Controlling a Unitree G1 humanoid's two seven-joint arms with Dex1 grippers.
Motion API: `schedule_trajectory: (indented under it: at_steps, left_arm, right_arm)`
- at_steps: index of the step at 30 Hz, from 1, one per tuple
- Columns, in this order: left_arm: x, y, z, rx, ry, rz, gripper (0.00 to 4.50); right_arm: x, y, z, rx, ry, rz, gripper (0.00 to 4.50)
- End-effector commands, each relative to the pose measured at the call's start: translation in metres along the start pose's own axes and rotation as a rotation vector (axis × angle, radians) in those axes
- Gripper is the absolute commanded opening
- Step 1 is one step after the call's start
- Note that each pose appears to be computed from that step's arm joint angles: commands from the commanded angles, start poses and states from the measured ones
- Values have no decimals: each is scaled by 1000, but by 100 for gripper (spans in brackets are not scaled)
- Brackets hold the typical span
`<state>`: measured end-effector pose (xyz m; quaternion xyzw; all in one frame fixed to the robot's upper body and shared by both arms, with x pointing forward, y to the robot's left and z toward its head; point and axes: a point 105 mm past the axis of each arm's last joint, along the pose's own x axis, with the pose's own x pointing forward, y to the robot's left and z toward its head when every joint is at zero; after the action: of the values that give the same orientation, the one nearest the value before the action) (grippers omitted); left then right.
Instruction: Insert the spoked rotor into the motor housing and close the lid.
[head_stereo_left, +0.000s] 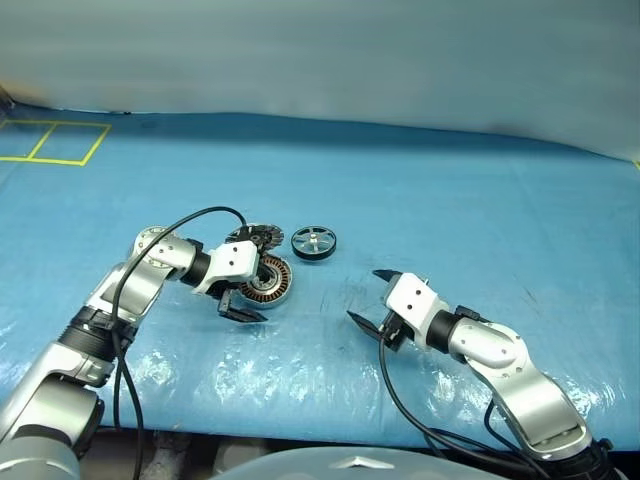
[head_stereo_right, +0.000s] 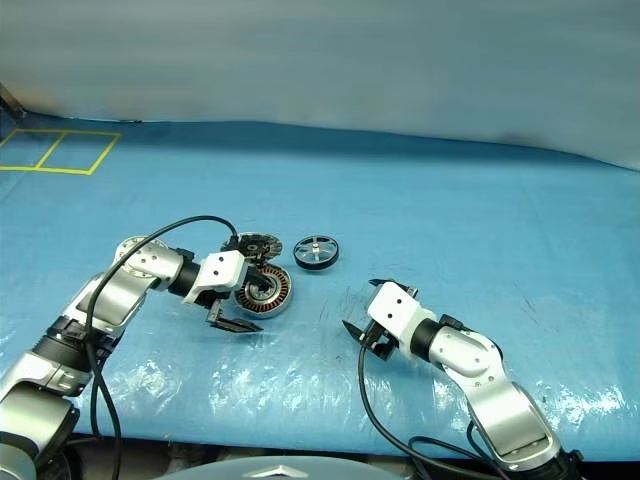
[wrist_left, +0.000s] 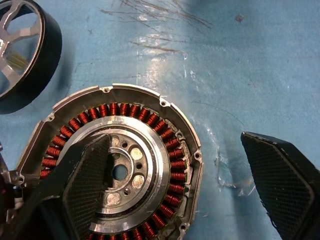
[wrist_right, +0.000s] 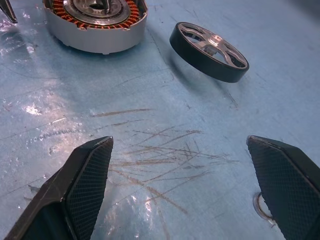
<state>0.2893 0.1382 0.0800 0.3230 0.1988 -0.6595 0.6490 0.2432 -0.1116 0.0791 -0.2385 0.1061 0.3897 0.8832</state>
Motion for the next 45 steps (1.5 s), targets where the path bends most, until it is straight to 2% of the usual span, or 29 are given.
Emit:
schedule_trajectory:
  at_steps: [1,6,12,17,27,33,37,45]
  left_arm:
    - [-12,6,1,16,15,42,448]
    - [-26,12,14,8,-56,94,448]
    - [-32,5,7,-12,-44,92,448]
    - [-16,-9,0,-24,-23,32,448]
    - [-2,-6,-8,-4,10,41,448]
    - [6,-5,-16,24,80,27,448]
    - [12,-3,-26,117,178,29,448]
    - [21,-4,-25,141,174,5,448]
  right_arm:
    - [-3,-2,11,-26,-36,-15,450]
    - [-3,-4,11,-39,-30,-19,450]
    - [-3,-4,8,-50,-14,-10,450]
    - [0,-4,9,-49,-21,-5,450]
    - [1,-2,7,-49,-14,-1,450]
    - [1,-1,6,-48,-9,-5,450]
    - [2,0,7,-50,-11,-10,450]
    - [2,4,4,-46,-1,-15,450]
